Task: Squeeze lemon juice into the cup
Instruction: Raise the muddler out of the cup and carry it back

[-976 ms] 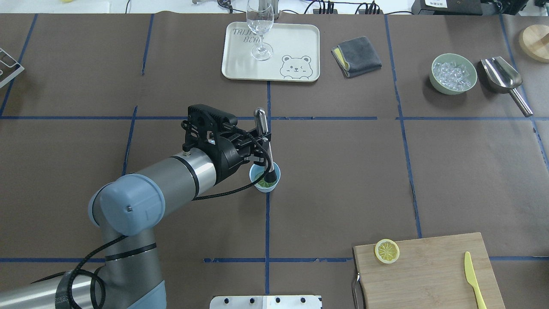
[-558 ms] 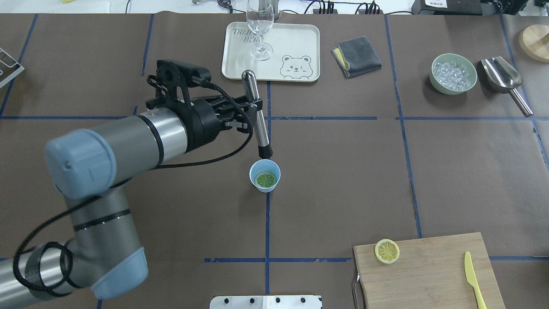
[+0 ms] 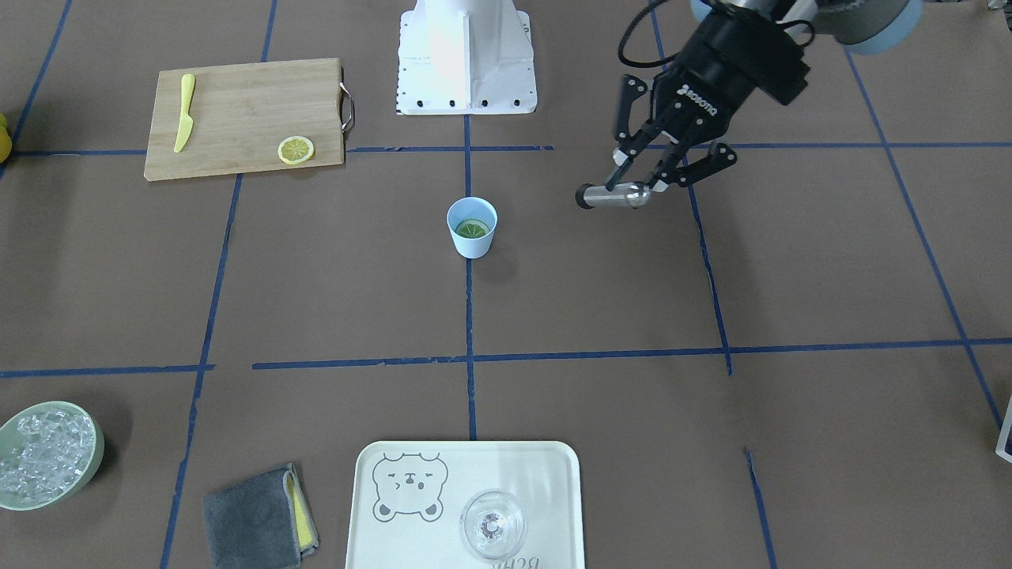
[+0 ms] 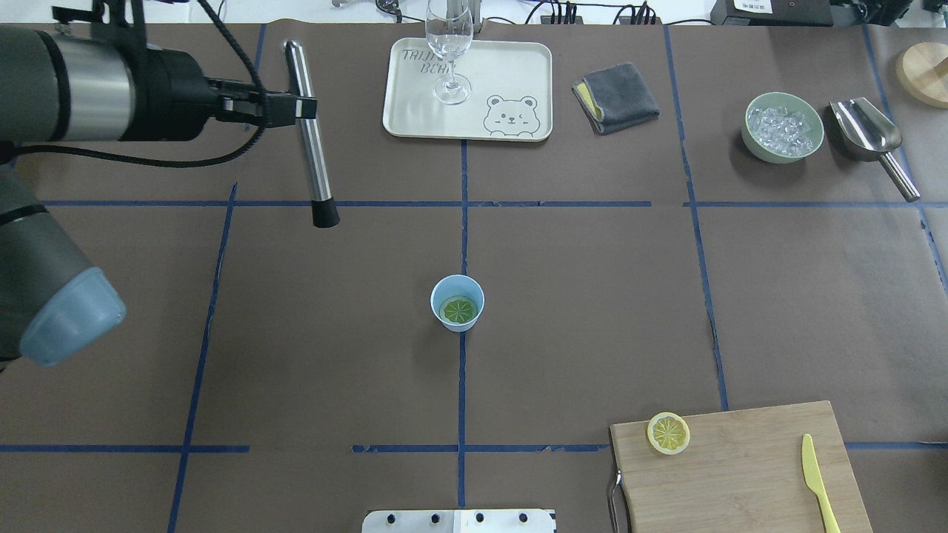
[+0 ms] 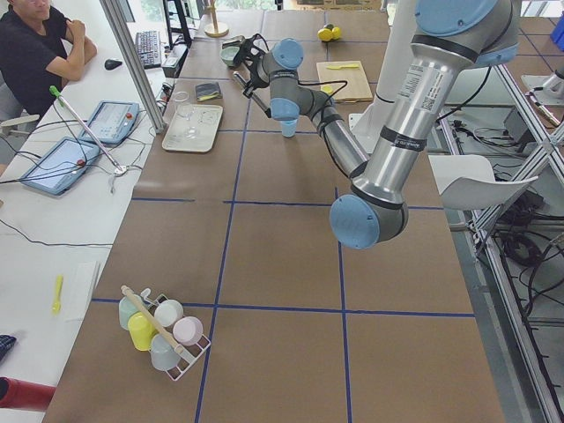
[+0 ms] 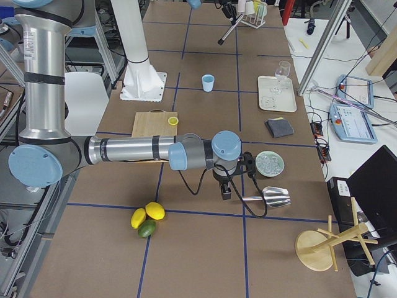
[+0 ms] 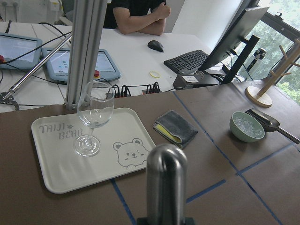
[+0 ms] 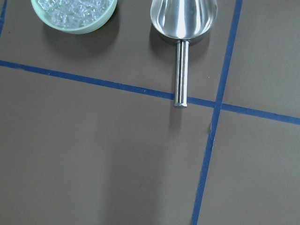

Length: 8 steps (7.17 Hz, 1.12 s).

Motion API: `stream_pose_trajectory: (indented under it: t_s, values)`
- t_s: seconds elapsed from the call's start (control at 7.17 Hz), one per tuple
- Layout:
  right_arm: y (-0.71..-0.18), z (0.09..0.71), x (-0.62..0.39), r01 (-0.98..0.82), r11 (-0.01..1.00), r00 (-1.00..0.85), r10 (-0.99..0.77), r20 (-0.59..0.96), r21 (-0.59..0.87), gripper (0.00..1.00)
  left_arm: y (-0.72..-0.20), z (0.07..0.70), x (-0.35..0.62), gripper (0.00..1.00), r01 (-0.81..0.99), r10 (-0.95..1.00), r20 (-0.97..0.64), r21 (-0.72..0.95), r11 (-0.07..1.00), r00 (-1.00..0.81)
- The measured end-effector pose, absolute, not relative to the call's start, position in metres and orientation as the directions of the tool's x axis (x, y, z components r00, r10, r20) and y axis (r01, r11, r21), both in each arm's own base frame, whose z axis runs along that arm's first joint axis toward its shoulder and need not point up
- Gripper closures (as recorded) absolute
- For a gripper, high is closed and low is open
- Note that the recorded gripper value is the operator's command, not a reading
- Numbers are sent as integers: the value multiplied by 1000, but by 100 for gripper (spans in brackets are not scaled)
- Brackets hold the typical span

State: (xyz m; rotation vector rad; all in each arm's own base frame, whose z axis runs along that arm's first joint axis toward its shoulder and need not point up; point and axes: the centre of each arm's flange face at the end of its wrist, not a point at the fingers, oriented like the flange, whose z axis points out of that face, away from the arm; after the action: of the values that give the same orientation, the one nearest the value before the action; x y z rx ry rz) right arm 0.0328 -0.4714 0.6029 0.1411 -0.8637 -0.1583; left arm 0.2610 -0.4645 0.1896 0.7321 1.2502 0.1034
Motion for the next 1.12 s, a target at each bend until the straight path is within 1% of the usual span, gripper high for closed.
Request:
stream_pose_trajectory:
  t_s: [0.28,0.56,0.7,0.84,1.12]
  values:
    - [-466,600,33,81,978,639,-199,743,192,0,-454,243,225,100,196,336,-862,430,881,380]
    - [-460,605,34,80,980,639,-193,744,185,0,-454,296,212,100,119,125,-863,208,971,490]
    - [-459,607,35,79,980,641,-189,744,181,0,-457,321,216,100,94,17,-826,85,992,563]
    - [-458,607,36,76,981,645,-186,741,180,0,-459,346,221,100,63,-51,-770,-14,998,636]
    - [-458,609,38,70,982,654,-177,735,175,0,-467,402,231,100,-43,-45,-666,-114,993,744]
